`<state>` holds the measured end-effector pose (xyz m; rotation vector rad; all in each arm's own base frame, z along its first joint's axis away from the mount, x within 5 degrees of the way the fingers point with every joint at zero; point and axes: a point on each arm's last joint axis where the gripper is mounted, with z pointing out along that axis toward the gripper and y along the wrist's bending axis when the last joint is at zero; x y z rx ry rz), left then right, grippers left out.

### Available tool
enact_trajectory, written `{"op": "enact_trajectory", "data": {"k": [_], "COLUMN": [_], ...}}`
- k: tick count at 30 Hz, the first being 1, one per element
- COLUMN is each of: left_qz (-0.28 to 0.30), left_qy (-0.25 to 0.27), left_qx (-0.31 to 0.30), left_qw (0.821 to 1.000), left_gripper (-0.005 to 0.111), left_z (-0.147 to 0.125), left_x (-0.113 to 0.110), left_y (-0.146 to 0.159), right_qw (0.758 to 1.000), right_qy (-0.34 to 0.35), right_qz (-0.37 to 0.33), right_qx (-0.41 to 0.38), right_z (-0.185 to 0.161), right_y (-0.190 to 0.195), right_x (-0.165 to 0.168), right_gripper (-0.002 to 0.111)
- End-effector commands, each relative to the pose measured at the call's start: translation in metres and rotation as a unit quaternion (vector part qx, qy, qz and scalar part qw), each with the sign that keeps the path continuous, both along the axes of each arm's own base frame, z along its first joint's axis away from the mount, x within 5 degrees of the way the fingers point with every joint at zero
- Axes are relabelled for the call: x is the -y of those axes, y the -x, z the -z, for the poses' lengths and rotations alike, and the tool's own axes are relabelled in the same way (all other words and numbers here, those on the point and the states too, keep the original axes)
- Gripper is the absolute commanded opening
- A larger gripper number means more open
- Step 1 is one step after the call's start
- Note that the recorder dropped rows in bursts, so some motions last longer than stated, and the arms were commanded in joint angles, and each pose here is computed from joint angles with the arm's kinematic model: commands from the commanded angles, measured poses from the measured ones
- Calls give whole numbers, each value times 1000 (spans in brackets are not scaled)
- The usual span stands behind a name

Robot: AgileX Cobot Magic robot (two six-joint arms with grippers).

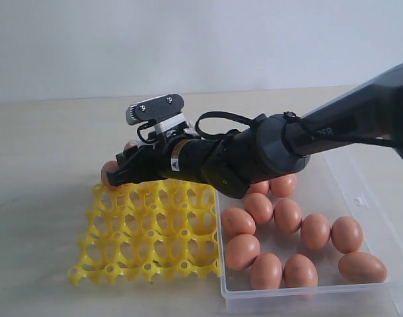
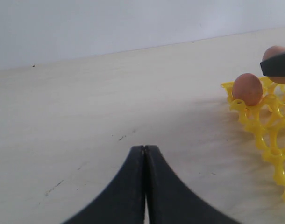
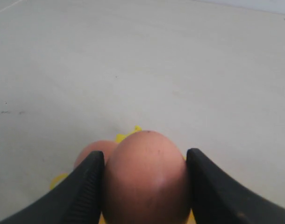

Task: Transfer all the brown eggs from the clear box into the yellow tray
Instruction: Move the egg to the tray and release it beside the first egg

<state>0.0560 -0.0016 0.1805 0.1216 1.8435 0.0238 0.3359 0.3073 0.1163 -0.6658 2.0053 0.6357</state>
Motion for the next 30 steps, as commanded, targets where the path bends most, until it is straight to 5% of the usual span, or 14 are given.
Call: {"op": "enact_trajectory", "data": {"k": [1,11,21,30], "left_qz": [4,4,4,4], "left_qy": [6,6,6,6], "left_qx": [6,6,6,6], "left_qw": [1000,1000,1000,1000], "left_gripper": [0,0,0,0], "left_z": [-2,-2,-2,-2], "left_x": [1,1,1,1], "left_y": [0,0,0,0], "right_qw": [1000,1000,1000,1000], "right_qy": [-8,-9,-9,-5], "right_qz": [7,10,9,10], "right_qx": [-2,-4,-3,-6], "right_z": [-6,-5,-5,-5], "right_y": [-4,-5,-5,-5], "right_x": [-2,0,0,0], "right_gripper": [0,2,47,51]}}
